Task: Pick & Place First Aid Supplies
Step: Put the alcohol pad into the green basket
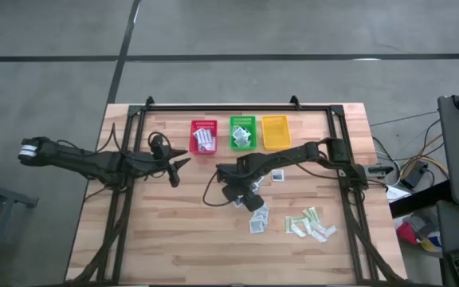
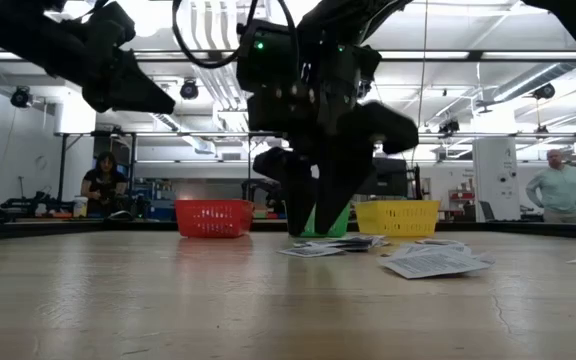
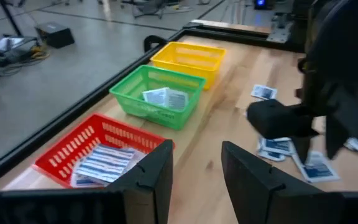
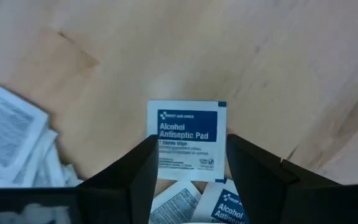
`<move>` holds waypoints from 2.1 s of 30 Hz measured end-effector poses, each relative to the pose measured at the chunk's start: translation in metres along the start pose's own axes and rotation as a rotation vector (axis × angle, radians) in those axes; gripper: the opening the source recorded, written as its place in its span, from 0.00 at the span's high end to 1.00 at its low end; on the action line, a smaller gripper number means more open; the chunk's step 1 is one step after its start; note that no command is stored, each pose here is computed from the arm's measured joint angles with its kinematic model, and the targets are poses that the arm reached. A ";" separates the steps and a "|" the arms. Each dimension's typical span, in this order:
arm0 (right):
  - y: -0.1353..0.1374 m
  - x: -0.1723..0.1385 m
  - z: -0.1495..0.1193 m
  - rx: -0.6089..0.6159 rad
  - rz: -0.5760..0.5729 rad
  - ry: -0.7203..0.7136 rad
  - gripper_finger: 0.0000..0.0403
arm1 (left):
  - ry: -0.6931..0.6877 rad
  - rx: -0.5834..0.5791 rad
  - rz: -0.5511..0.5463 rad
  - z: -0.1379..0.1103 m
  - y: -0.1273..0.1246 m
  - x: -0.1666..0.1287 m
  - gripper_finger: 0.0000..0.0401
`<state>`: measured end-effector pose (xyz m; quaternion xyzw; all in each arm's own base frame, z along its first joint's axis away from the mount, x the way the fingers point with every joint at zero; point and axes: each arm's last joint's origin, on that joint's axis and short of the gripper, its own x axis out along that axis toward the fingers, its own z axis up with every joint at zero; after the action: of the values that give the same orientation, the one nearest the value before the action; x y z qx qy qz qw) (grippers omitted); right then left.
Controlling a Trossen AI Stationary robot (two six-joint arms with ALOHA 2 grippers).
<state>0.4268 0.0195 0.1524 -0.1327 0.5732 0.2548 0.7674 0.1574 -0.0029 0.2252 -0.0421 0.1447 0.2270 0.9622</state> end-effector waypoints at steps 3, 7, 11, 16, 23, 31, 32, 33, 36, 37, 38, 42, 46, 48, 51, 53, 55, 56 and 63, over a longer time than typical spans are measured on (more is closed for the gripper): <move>0.000 0.007 -0.001 0.006 -0.046 0.043 0.54 | 0.008 -0.008 -0.020 -0.012 0.002 -0.002 0.67; -0.002 0.006 0.000 0.036 -0.068 0.043 0.54 | -0.026 -0.058 -0.143 -0.021 0.002 -0.003 0.67; -0.003 0.006 0.000 0.037 -0.070 0.039 0.56 | -0.004 -0.052 -0.192 -0.031 0.002 -0.004 0.67; -0.001 0.008 0.000 0.039 -0.063 0.050 0.59 | 0.024 -0.041 -0.231 -0.040 0.002 -0.003 0.67; 0.005 0.027 -0.002 0.046 -0.027 0.119 0.65 | 0.066 -0.027 -0.273 -0.052 0.002 -0.002 0.67; 0.005 0.026 -0.001 0.076 -0.035 0.111 0.74 | 0.064 -0.023 -0.277 -0.052 0.002 -0.002 0.67; 0.005 0.026 -0.001 0.077 -0.035 0.112 0.75 | 0.065 -0.023 -0.277 -0.052 0.002 -0.002 0.67; 0.005 0.026 -0.001 0.078 -0.034 0.113 0.77 | 0.065 -0.023 -0.277 -0.052 0.002 -0.002 0.67; 0.005 0.025 -0.001 0.098 -0.036 0.110 0.80 | 0.066 -0.023 -0.283 -0.052 0.002 -0.002 0.67; 0.005 0.023 -0.001 0.101 -0.036 0.108 0.81 | 0.067 -0.022 -0.285 -0.052 0.002 -0.002 0.67; 0.006 0.022 -0.001 0.101 -0.037 0.105 0.82 | 0.068 -0.022 -0.290 -0.052 0.002 -0.002 0.67; 0.007 0.015 0.002 0.100 -0.051 0.072 0.85 | 0.068 -0.021 -0.293 -0.052 0.002 -0.002 0.67; 0.007 0.013 0.003 0.134 -0.048 0.057 0.89 | 0.068 -0.020 -0.293 -0.052 0.002 -0.002 0.67; 0.007 0.012 0.004 0.137 -0.045 0.052 0.91 | 0.068 -0.020 -0.293 -0.052 0.002 -0.002 0.67; 0.006 0.007 0.009 0.133 -0.054 0.028 0.94 | 0.068 -0.020 -0.292 -0.052 0.002 -0.002 0.67; 0.004 0.003 0.013 0.130 -0.063 0.009 0.95 | 0.068 -0.020 -0.293 -0.052 0.002 -0.002 0.67; 0.002 -0.001 0.016 0.127 -0.073 -0.009 0.97 | 0.068 -0.020 -0.292 -0.052 0.002 -0.002 0.67; 0.002 -0.003 0.018 0.126 -0.076 -0.016 0.98 | 0.068 -0.020 -0.292 -0.052 0.002 -0.002 0.67; -0.005 -0.020 0.028 0.128 -0.071 -0.064 0.98 | 0.068 -0.021 -0.292 -0.052 0.002 -0.002 0.67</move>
<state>0.4477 0.0240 0.1798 -0.0955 0.5582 0.1944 0.8009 0.1415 -0.0097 0.1763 -0.0803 0.1672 0.0845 0.9790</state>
